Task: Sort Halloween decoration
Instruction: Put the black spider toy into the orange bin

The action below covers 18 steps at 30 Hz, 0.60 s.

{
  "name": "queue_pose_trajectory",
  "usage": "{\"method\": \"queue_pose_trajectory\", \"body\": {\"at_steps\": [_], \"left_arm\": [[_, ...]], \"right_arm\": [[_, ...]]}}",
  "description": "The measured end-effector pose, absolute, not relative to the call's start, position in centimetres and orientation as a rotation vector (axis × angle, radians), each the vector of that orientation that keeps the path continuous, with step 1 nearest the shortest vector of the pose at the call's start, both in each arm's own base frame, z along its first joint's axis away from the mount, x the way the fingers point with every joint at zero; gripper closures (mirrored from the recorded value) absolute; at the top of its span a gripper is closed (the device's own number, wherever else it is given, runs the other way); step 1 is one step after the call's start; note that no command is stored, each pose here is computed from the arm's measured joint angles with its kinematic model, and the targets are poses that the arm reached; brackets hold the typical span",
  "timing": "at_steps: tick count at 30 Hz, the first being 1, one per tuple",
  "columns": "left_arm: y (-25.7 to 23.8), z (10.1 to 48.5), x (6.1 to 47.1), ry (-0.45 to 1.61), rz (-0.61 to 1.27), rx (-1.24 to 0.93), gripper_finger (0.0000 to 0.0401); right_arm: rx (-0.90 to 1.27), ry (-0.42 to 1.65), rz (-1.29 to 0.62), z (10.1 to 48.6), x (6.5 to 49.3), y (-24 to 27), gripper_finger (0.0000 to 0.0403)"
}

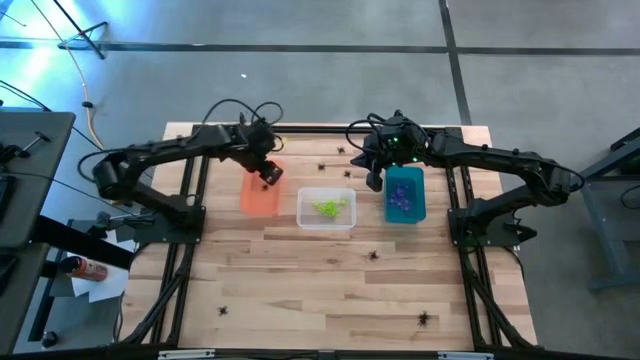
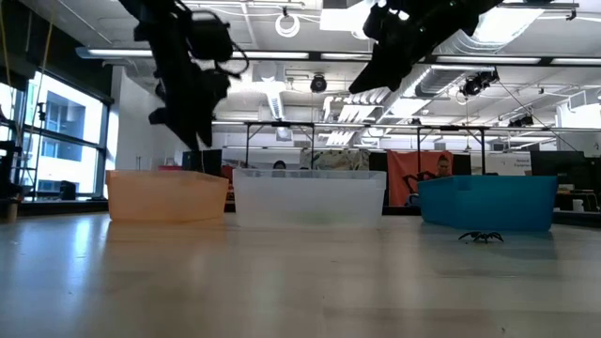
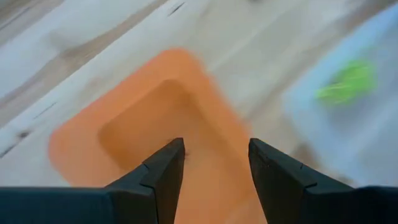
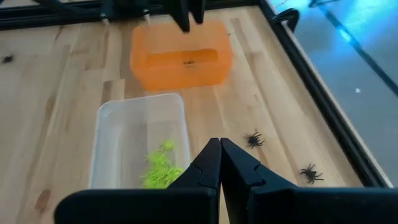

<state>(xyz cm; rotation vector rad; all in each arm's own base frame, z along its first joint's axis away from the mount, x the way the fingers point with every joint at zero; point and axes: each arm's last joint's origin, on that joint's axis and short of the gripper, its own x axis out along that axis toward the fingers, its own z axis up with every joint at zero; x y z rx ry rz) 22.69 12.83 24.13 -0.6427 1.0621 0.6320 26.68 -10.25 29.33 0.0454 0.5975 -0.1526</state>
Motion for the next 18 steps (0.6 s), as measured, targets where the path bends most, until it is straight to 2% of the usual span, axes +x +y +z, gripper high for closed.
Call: {"method": "queue_pose_trajectory", "body": {"at_steps": [4, 10, 14, 18], "left_arm": [[10.8, 27.5, 22.3, 0.871, 0.550, -0.594, 0.0233], [6.0, 32.3, 21.9, 0.484, 0.181, -0.332, 0.0233], [4.0, 33.4, 21.1, 0.335, 0.108, -0.307, 0.0233], [3.3, 33.7, 20.6, 0.309, 0.122, -0.352, 0.0233]], "right_arm": [[0.079, 0.583, -0.053, 29.5, 26.5, -9.9, 0.0402], [0.240, 0.608, 0.110, 29.3, 26.4, -8.5, 0.0402], [0.235, 0.677, 0.212, 28.9, 26.5, -6.5, 0.0402], [0.271, 0.817, 0.299, 28.0, 26.0, -4.0, 0.0402]]}}
